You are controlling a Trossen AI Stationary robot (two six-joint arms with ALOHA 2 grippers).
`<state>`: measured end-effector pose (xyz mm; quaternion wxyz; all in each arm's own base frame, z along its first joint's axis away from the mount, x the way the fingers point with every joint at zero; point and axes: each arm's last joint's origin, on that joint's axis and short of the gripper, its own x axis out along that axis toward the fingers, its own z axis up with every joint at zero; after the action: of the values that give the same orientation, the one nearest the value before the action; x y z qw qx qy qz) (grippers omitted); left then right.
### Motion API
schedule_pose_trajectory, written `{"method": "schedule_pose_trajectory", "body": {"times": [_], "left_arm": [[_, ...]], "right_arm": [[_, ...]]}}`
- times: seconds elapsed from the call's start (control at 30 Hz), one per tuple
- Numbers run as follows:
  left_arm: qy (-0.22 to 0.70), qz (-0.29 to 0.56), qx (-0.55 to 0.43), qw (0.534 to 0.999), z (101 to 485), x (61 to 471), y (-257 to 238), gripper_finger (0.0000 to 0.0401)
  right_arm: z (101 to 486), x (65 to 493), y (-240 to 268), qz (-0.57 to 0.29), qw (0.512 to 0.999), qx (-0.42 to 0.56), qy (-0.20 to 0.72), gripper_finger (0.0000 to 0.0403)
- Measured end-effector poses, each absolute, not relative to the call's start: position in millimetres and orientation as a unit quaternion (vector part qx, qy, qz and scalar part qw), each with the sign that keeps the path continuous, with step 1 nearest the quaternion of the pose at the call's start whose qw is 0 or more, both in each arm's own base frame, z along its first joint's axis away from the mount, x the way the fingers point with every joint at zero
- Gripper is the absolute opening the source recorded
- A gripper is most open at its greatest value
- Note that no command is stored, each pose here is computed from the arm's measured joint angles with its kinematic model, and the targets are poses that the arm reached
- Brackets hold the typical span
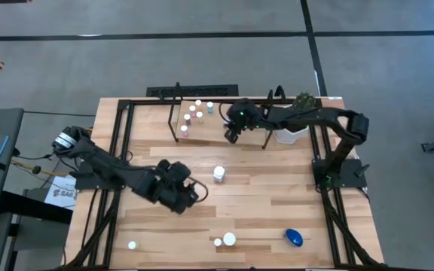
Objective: Pick and place medicine bottles onto shelf by color
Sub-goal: Put the blue pill bottle on the shelf
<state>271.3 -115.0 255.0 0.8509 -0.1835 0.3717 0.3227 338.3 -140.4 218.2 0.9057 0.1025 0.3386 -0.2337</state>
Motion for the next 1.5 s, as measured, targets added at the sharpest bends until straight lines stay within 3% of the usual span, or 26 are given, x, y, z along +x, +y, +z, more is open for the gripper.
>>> {"method": "schedule_pose_trajectory", "body": {"times": [0.4, 1.17, 1.5], "left_arm": [[0.417, 0.328, -0.181, 0.828, 253, 285, -75, 0.0238], [0.420, 0.329, -0.184, 0.825, 253, 286, -73, 0.0238], [0.420, 0.328, -0.184, 0.826, 253, 285, -74, 0.0238]], "right_arm": [[196, 359, -186, -0.276, 0.890, 0.127, 0.340, 0.0128], [200, 378, -210, -0.292, 0.885, 0.106, 0.347, 0.0130], [201, 377, -211, -0.293, 0.885, 0.106, 0.345, 0.0210]]}}
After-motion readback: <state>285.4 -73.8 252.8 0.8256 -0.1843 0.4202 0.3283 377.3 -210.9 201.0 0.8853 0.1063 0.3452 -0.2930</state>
